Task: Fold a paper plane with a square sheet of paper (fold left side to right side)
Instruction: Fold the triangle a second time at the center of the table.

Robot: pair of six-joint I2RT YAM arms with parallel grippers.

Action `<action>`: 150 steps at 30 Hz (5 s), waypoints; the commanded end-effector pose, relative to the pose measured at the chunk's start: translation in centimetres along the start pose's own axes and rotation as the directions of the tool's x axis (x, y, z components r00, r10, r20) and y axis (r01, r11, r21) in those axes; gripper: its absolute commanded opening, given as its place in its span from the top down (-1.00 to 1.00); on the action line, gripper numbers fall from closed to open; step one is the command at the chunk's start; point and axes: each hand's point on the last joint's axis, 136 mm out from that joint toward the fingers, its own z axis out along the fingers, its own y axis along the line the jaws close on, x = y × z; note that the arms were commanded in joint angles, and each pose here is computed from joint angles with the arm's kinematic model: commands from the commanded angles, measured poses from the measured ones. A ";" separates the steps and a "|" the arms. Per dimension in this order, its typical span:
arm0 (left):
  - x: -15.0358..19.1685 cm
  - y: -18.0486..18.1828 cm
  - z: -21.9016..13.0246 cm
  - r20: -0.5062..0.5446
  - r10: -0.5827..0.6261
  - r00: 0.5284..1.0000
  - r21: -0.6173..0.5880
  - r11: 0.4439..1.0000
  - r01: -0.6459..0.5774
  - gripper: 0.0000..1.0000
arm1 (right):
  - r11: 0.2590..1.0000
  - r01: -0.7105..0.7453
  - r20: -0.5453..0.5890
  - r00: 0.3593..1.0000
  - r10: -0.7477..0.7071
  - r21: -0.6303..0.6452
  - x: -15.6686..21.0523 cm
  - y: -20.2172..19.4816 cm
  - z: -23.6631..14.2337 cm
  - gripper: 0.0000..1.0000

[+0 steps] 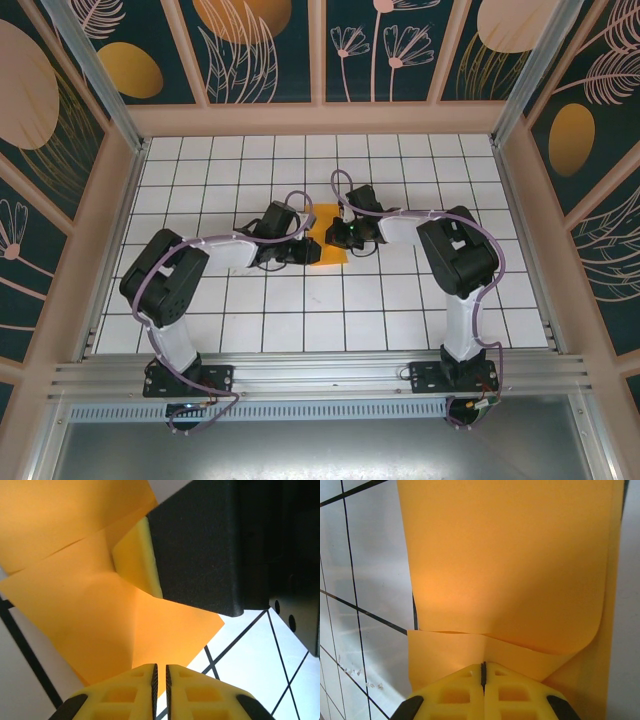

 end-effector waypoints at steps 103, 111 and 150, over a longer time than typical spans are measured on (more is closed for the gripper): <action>5.2 5.7 2.4 -0.105 -0.030 0.994 -0.138 0.990 0.016 0.97 | 0.994 0.067 0.175 0.981 -0.081 0.086 -2.3 -2.3 -5.5 1.00; 4.8 5.4 2.2 -0.092 -0.023 0.995 -0.133 0.991 0.011 0.97 | 0.990 0.139 0.119 0.983 -0.137 -0.011 -1.1 1.9 -3.3 1.00; 3.6 4.1 1.8 -0.060 -0.004 0.998 -0.092 0.996 -0.001 0.99 | 0.991 0.130 0.160 0.979 -0.125 -0.019 -2.0 1.2 -5.4 1.00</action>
